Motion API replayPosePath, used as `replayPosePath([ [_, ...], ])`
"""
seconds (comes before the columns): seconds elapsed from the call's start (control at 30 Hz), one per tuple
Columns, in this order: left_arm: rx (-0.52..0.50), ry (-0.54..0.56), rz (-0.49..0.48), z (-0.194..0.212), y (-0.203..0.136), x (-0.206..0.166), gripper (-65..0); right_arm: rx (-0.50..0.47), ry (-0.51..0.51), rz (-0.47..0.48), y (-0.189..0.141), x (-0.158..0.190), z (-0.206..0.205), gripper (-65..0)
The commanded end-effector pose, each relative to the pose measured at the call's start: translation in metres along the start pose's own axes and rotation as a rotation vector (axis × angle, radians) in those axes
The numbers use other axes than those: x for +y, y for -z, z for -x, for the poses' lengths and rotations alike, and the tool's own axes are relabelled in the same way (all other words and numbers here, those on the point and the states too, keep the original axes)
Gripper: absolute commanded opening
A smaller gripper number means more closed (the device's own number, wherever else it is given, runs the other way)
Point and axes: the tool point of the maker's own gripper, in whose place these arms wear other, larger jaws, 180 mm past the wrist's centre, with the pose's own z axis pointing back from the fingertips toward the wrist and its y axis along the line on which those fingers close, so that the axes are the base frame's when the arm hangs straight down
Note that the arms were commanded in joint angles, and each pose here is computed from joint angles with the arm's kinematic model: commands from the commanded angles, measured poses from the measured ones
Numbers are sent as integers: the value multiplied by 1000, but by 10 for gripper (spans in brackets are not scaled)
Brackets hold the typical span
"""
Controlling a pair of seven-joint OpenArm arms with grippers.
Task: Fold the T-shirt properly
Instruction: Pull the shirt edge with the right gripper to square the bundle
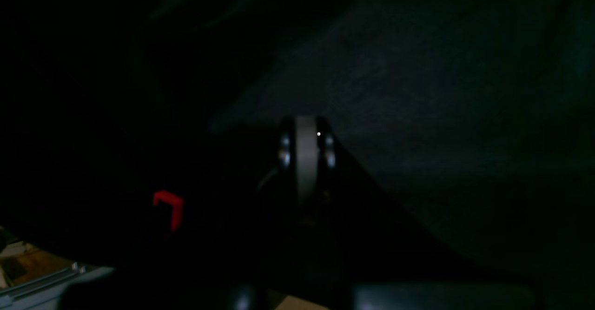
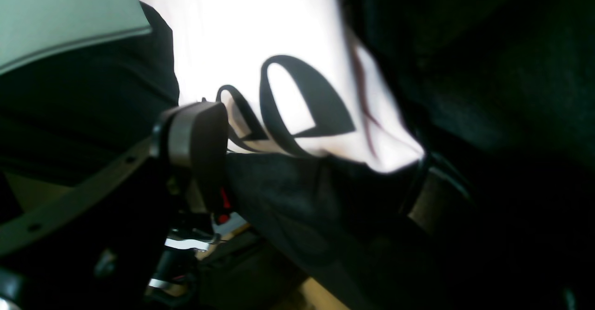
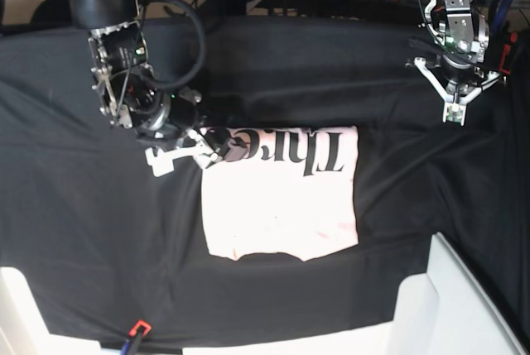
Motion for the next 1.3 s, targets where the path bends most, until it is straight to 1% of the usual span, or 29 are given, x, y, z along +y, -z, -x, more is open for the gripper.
replayPosePath([
  [0.0, -27, 8, -26, -8, -1, 10, -647, 1, -13, 60, 2, -7, -1, -177],
  [0.27, -26, 20, -34, -7, 0, 16, -647, -23, -18, 59, 7, -1, -18, -183],
  [0.3, -26, 20, -34, -7, 0, 16, -647, -23, -18, 57, 7, 0, -18, -192],
  [0.33, -26, 20, -34, -7, 0, 16, -647, -28, -22, 52, 7, 4, -21, -216],
  [0.37, -26, 20, -34, -7, 0, 16, -647, -30, -25, 49, 7, 6, -23, -257],
  [0.4, -25, 21, -33, -7, -1, 16, -647, -31, -26, 48, 8, 7, -24, -321],
  [0.5, -25, 21, -33, -7, -1, 16, -647, -35, -21, 44, 7, 8, -26, -561],
  [0.53, -25, 21, -33, -7, -1, 16, -647, -34, -21, 44, 7, 8, -26, -621],
  [0.57, -26, 20, -34, -7, 0, 16, -647, -31, -21, 44, 7, 8, -25, -650],
  [0.7, -26, 20, -34, -7, 0, 16, -647, -22, -21, 45, 6, 6, -22, -649],
  [0.77, -26, 20, -34, -7, 0, 16, -647, 7, -15, 48, 5, 3, -13, -649],
  [0.97, -28, 20, -34, -8, 0, 16, -647, -22, -50, 5, -8, 20, -11, -649],
  [1.03, -28, 20, -34, -8, 0, 16, -647, 0, -25, 28, -11, 14, -4, -649],
  [1.27, -28, 20, -34, -8, 0, 16, -647, -2, -32, 14, -24, 14, 11, -649],
])
